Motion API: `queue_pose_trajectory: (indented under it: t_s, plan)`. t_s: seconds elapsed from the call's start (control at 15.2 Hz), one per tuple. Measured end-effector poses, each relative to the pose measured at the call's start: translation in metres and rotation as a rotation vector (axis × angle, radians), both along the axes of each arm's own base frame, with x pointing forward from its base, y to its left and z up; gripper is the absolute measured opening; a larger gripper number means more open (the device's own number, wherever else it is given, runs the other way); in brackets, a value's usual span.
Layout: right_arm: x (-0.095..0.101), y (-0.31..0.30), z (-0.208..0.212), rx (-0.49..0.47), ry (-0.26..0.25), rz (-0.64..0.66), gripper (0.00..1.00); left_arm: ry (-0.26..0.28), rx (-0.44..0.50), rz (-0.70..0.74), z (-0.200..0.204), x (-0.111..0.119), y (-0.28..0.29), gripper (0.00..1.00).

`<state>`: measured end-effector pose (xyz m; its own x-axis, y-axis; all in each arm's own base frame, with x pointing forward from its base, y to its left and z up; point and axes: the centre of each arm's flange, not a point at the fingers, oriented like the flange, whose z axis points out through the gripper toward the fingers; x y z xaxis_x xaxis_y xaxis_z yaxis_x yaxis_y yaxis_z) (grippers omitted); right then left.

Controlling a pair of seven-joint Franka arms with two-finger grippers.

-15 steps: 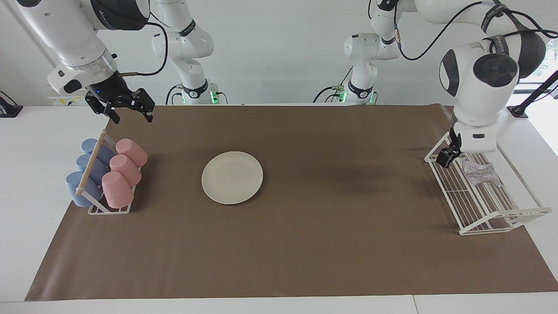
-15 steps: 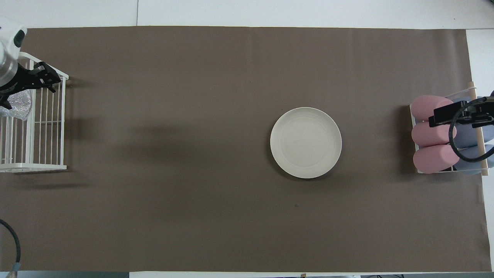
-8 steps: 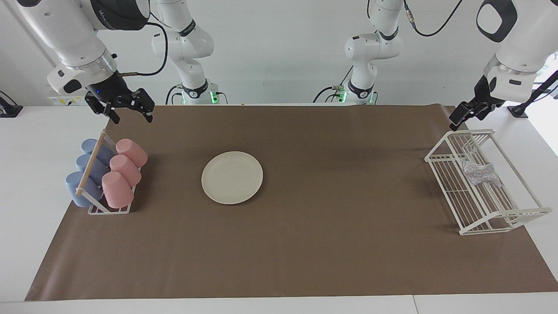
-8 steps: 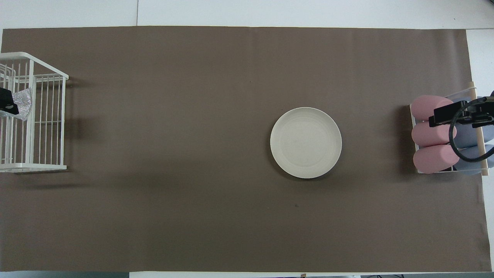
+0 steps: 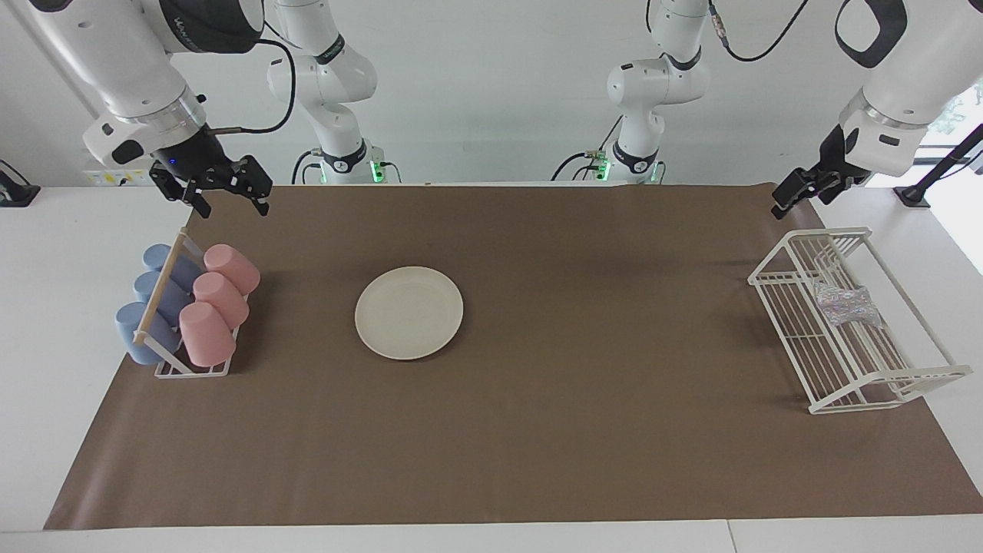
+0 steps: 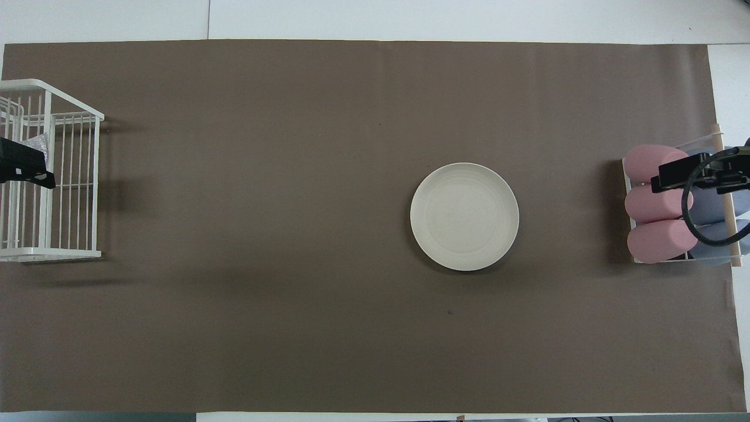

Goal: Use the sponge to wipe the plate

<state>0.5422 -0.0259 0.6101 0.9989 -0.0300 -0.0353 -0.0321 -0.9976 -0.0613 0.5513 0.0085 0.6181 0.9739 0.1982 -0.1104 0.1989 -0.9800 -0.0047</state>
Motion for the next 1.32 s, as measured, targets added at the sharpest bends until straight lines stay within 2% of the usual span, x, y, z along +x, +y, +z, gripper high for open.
queue_pose_trajectory:
  t_s: [0.2, 0.46, 0.73, 1.06, 1.32]
  plan:
    - [0.0, 0.0, 0.0, 0.0, 0.0, 0.0, 1.0, 0.01, -0.035, -0.086, -0.005, -0.003, -0.009, 1.0]
    - [0.0, 0.0, 0.0, 0.0, 0.0, 0.0, 1.0, 0.004, -0.076, -0.097, 0.011, -0.015, -0.018, 1.0]
    - [0.0, 0.0, 0.0, -0.004, 0.0, 0.0, 1.0, 0.013, -0.074, -0.079, 0.02, -0.028, -0.017, 1.0]
    - [-0.001, -0.009, 0.0, -0.092, 0.005, 0.006, 1.0, -0.005, -0.014, -0.078, 0.008, -0.021, -0.012, 1.0]
    - [-0.001, -0.004, 0.0, -0.104, 0.009, 0.019, 1.0, -0.016, -0.007, -0.086, 0.009, -0.02, -0.015, 1.0]
